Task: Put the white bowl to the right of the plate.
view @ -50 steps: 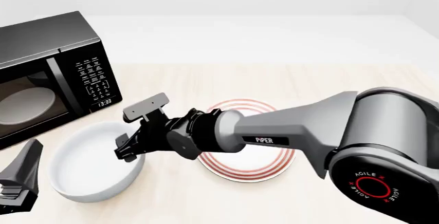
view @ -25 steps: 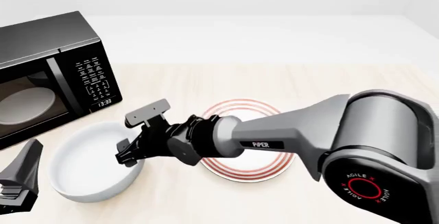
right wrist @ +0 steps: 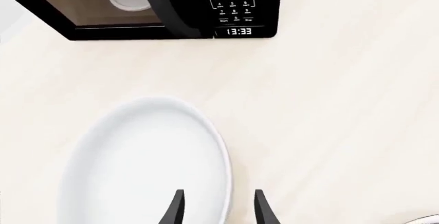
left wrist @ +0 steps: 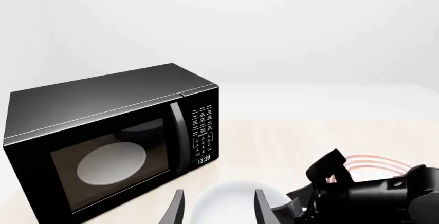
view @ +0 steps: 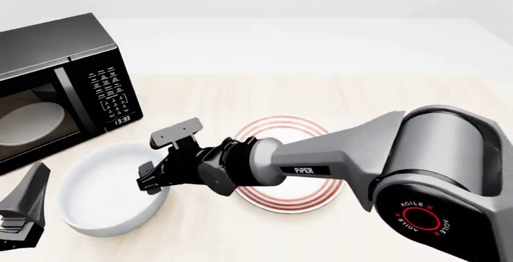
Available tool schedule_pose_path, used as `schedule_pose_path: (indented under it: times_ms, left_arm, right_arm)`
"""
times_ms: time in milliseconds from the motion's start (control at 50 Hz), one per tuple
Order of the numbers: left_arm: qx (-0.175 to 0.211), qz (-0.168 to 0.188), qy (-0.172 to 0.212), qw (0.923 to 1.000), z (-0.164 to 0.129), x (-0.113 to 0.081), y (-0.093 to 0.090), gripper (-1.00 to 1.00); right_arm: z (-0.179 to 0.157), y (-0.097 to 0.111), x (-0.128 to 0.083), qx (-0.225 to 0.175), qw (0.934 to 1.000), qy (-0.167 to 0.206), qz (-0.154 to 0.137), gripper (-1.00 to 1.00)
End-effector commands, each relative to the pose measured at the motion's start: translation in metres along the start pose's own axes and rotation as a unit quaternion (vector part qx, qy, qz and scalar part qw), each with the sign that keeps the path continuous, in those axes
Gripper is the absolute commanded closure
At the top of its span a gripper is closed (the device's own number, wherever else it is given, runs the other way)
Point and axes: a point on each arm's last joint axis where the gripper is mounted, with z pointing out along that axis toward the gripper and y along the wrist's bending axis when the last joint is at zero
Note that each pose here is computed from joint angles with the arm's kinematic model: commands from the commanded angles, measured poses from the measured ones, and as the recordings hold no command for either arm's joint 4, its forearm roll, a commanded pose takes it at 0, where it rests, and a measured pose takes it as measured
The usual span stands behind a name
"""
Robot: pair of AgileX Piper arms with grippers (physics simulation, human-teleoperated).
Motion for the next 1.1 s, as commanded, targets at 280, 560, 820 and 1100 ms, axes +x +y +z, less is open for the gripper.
schedule_pose_path:
  times_ms: [280,560,820,1100]
  left_arm:
    - [0.000,0.000,0.000,1.0000,0.000,0.000,0.000,-1.00]
    - [0.000,0.000,0.000,1.0000,0.000,0.000,0.000,-1.00]
    - [0.000,0.000,0.000,1.0000,0.000,0.000,0.000,-1.00]
    - [0.000,0.000,0.000,1.0000,0.000,0.000,0.000,-1.00]
  right_arm:
    - [0.003,-0.007,0.007,0.006,0.9998,0.011,-0.016,1.00]
    - [-0.061,-0.010,-0.036,0.013,0.9981,-0.023,-0.056,1.00]
    - [-0.121,-0.025,-0.064,0.032,0.9944,-0.057,-0.083,1.00]
    - [-0.172,-0.068,-0.074,0.083,0.9901,-0.085,-0.075,1.00]
